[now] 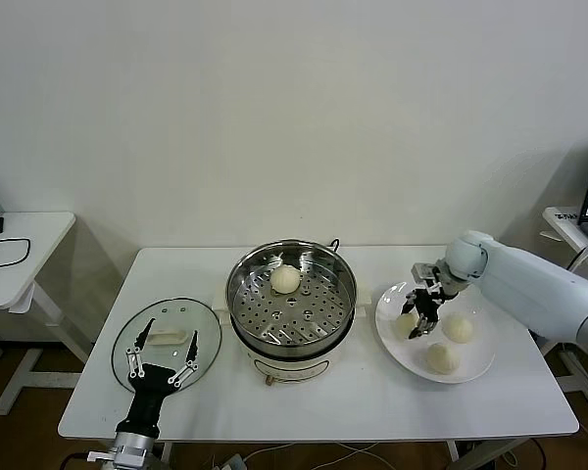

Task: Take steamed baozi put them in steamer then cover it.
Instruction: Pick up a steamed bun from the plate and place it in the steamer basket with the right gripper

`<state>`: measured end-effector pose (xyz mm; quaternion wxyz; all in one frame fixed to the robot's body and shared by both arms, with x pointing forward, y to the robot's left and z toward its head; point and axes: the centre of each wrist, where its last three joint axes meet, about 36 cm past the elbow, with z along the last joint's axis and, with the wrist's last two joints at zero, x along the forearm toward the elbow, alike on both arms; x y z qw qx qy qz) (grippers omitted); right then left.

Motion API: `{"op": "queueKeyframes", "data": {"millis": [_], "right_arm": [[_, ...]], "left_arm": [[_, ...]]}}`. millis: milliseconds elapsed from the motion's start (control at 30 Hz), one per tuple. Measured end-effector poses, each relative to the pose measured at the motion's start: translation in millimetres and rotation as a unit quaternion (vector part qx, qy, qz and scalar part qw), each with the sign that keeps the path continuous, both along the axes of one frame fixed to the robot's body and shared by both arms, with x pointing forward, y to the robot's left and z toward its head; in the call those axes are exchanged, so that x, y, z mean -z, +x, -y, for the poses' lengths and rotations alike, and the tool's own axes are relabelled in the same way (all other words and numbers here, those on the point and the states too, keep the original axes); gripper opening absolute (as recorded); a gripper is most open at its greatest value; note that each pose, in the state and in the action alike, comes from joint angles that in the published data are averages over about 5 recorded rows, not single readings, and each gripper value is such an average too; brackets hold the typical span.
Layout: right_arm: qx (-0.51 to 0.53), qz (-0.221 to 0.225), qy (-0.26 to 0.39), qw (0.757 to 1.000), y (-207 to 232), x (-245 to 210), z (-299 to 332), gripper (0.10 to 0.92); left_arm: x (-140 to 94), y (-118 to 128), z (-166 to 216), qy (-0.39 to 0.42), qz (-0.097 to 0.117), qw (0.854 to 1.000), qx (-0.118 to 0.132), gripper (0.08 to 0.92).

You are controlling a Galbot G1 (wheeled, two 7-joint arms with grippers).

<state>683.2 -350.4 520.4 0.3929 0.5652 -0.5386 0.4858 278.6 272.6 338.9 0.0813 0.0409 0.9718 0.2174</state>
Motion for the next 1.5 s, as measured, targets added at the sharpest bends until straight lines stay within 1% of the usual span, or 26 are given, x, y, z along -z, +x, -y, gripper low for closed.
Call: {"op": "queueKeyframes", "data": {"millis": [200,400,500,633,800,1033,1233,1500], "right_arm": [[-0.036,0.014,0.002,0.999,14,-73,-27,0.630],[-0.080,0.031,0.011,0.996,21,-145,-82,0.632],[-0.099,0.034,0.018,0.994,21,-168,-116,0.629],[-0.123,0.031,0.027,0.992,19,-184,-168,0.627],[-0.150,0.023,0.027,0.988,13,-183,-234,0.620],[-0.174,0.008,0.012,0.985,1,-159,-306,0.618],[-0.181,0.000,0.002,0.983,-8,-133,-341,0.619],[-0.185,-0.009,-0.004,0.983,-17,-100,-367,0.619]], "left_arm": [[-3,1,1,0.000,0.003,1.000,0.003,0.823],[-4,4,3,-0.001,0.005,1.000,0.006,0.823],[-4,4,4,-0.001,0.005,1.000,0.007,0.823],[-2,5,4,-0.002,0.004,1.000,0.008,0.823],[-1,6,4,-0.002,0.005,1.000,0.009,0.823],[1,6,3,-0.003,0.007,1.000,0.009,0.823],[2,5,3,-0.004,0.008,1.000,0.012,0.823],[3,5,0,-0.002,0.008,1.000,0.012,0.823]]}}
